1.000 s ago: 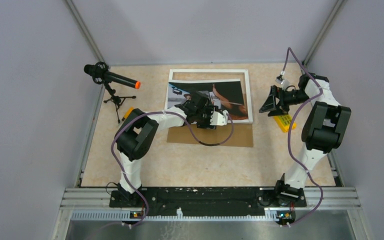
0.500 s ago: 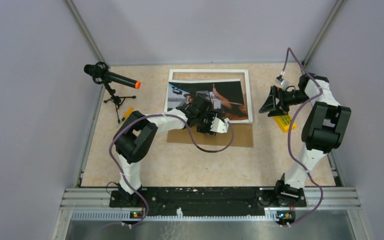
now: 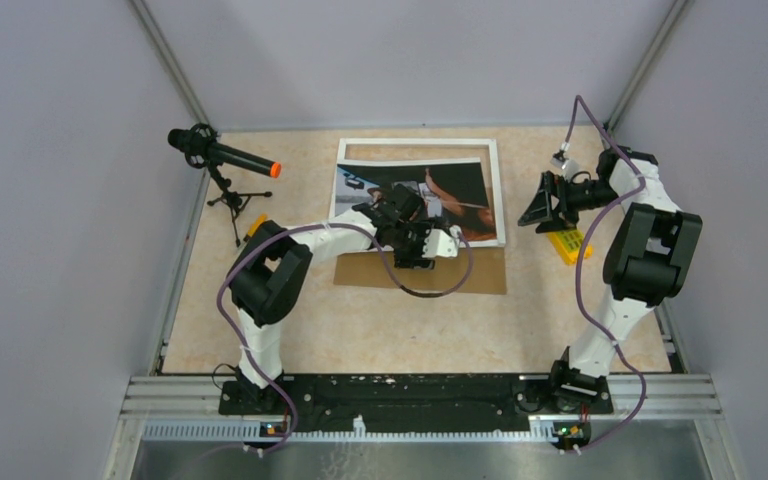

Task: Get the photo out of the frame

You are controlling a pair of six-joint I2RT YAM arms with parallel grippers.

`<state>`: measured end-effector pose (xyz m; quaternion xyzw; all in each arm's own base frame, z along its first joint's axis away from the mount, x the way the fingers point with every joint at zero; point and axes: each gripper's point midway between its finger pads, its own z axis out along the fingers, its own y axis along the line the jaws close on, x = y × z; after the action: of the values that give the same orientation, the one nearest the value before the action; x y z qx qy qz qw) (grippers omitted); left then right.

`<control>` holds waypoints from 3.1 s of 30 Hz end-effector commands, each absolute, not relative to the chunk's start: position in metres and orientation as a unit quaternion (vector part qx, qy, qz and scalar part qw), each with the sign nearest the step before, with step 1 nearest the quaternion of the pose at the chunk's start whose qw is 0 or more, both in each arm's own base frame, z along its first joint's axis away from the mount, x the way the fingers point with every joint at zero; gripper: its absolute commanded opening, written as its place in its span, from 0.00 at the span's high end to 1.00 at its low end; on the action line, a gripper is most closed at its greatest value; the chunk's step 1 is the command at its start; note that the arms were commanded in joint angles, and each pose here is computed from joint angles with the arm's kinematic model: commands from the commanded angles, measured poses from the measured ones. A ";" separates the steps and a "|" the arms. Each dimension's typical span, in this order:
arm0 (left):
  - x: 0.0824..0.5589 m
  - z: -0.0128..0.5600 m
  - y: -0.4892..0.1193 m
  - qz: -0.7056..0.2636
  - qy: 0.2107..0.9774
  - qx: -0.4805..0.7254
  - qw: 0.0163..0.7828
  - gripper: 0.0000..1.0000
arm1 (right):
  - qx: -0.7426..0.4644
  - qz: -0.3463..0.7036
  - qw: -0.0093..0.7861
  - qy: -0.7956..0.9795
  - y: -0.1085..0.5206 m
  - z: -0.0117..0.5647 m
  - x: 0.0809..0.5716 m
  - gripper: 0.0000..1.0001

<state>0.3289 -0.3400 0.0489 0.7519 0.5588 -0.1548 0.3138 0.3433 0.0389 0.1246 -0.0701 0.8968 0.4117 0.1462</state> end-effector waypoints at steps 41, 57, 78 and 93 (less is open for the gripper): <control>0.524 0.096 -0.151 -0.055 0.904 0.175 0.386 0.03 | -0.084 0.304 0.181 0.931 0.073 0.078 0.462 0.19; 0.522 0.053 -0.138 -0.048 0.921 0.176 0.345 0.05 | -0.099 0.293 0.156 0.938 0.082 0.053 0.466 0.22; 0.474 0.058 -0.161 -0.132 0.917 0.229 0.299 0.19 | -0.121 0.309 0.118 0.936 0.091 0.058 0.424 0.71; 0.422 0.054 -0.162 -0.144 0.918 0.255 0.269 0.23 | -0.129 0.309 0.075 0.939 0.090 0.051 0.360 0.80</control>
<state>0.4435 -0.1416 0.0377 0.2267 0.9291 -0.1089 0.2710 0.3771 0.0814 0.0370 -0.1048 0.9453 0.3004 0.0712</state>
